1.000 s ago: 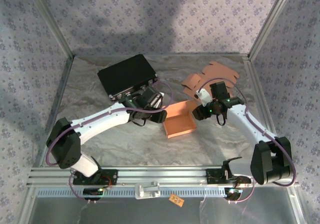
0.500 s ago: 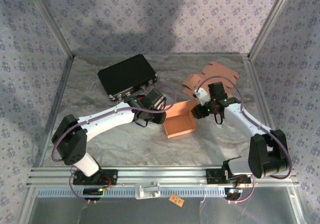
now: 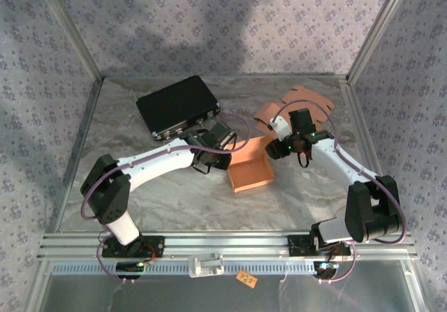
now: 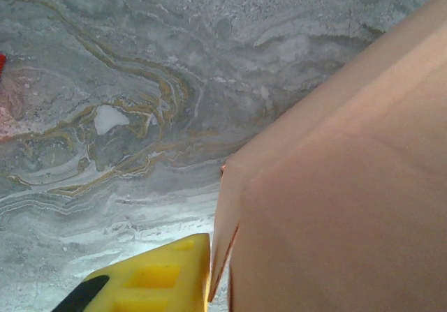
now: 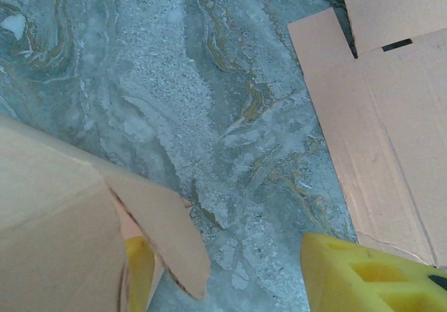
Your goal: Fold the paper box
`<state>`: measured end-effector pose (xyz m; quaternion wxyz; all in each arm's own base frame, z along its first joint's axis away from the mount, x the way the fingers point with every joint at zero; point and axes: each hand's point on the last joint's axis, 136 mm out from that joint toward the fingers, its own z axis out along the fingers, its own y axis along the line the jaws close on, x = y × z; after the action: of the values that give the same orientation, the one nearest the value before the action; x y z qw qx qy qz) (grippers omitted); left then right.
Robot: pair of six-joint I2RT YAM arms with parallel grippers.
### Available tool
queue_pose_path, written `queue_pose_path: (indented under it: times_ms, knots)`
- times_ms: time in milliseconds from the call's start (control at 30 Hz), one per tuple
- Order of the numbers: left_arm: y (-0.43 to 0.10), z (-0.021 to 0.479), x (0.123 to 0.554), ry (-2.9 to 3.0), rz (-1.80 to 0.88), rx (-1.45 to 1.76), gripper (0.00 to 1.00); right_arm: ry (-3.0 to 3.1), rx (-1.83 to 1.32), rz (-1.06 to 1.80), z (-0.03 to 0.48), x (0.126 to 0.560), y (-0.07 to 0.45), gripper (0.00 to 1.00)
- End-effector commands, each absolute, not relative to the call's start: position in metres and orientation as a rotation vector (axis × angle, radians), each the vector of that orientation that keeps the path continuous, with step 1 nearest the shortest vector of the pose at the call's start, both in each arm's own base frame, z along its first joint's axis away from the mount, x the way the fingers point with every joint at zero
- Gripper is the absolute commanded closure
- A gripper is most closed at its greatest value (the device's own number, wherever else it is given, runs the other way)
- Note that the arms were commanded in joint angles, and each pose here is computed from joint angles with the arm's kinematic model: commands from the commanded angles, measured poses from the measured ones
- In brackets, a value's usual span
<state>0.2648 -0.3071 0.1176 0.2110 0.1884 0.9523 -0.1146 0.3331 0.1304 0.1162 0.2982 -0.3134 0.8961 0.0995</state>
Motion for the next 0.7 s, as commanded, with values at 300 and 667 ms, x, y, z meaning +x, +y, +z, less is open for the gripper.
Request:
queue_pose_path:
  times_ms: [300, 667]
  knots:
    - [-0.316, 0.121, 0.268, 2.635, -0.312, 0.575, 0.89, 2.368, -0.872, 0.317, 0.126, 0.327, 0.128, 0.42]
    - [-0.315, 0.122, 0.270, 2.633, -0.294, 0.583, 0.91, 2.365, -0.864, 0.358, 0.128, 0.342, 0.137, 0.52]
